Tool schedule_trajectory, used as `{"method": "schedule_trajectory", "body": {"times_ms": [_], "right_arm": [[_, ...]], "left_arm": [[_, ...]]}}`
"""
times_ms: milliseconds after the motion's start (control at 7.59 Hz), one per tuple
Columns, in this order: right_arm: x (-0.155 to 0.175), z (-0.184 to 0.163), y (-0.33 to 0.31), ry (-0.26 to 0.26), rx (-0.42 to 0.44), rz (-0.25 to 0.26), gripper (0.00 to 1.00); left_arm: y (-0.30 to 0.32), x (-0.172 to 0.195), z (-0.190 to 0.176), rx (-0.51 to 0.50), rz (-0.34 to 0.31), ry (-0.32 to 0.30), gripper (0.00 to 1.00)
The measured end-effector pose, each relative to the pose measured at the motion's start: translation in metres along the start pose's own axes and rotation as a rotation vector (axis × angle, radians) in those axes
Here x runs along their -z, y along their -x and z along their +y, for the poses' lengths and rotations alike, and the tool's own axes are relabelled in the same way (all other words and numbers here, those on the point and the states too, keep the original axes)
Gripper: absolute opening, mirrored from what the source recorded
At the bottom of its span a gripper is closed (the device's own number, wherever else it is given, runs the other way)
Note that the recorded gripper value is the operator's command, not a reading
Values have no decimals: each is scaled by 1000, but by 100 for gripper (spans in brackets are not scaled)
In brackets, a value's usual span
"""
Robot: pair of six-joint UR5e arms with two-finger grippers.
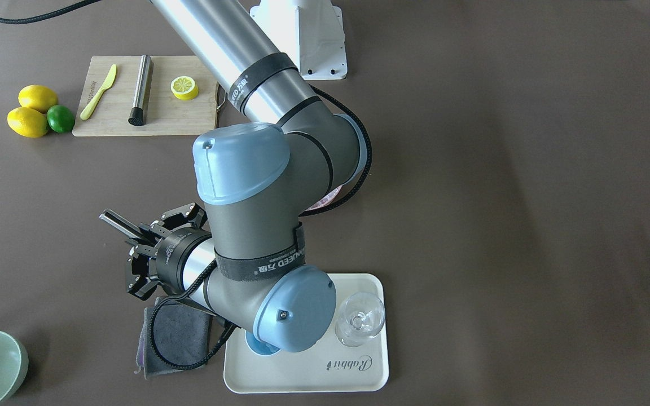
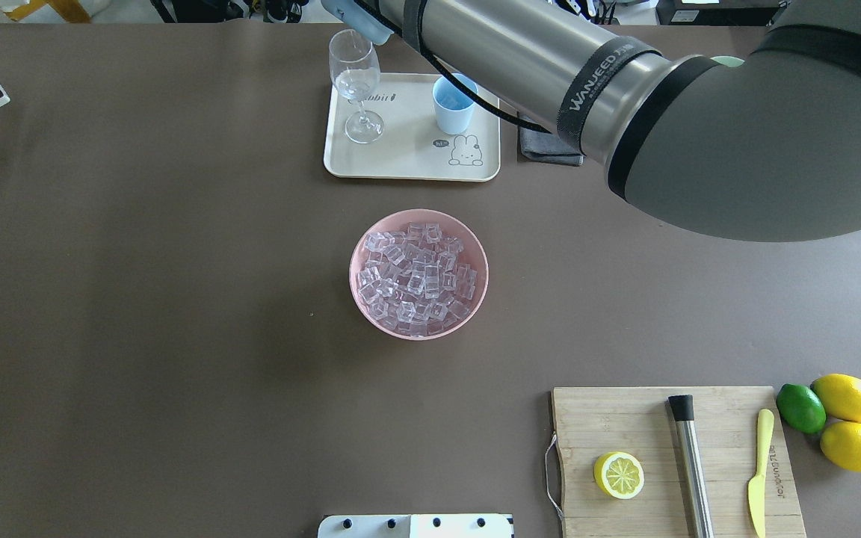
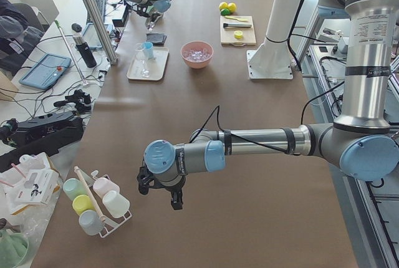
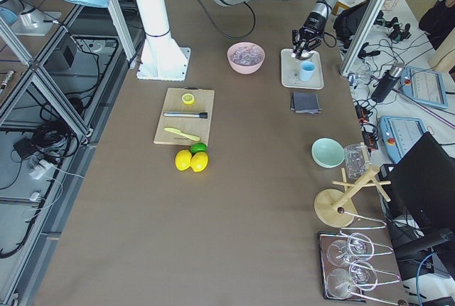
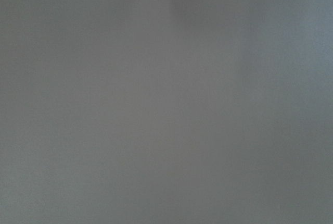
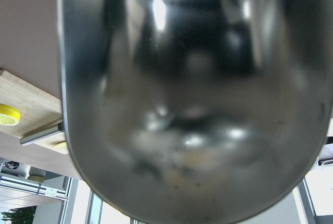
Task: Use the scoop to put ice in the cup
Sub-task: 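Tilt the scoop with the right gripper to pour ice into the blue cup, then move the empty scoop back toward its spot near the table edge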
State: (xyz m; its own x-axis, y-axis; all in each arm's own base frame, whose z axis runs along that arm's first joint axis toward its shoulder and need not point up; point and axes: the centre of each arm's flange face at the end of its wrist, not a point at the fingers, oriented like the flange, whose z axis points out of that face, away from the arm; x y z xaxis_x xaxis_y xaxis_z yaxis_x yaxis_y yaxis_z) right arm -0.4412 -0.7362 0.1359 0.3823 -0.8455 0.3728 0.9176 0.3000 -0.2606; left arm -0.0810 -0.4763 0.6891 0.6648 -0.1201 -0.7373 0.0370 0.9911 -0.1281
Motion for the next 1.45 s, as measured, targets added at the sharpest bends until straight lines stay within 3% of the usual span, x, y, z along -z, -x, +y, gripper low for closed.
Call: {"method": "schedule_trajectory", "body": {"times_ms": [922,1449], "right_arm": [[3,3,-2,12,1,35,0],[4,22,-30,-94,-23,69,0]], "left_arm": [[-1,0,-1,-1,0,0,98],[-1,0,-1,-2,0,0,98]]}}
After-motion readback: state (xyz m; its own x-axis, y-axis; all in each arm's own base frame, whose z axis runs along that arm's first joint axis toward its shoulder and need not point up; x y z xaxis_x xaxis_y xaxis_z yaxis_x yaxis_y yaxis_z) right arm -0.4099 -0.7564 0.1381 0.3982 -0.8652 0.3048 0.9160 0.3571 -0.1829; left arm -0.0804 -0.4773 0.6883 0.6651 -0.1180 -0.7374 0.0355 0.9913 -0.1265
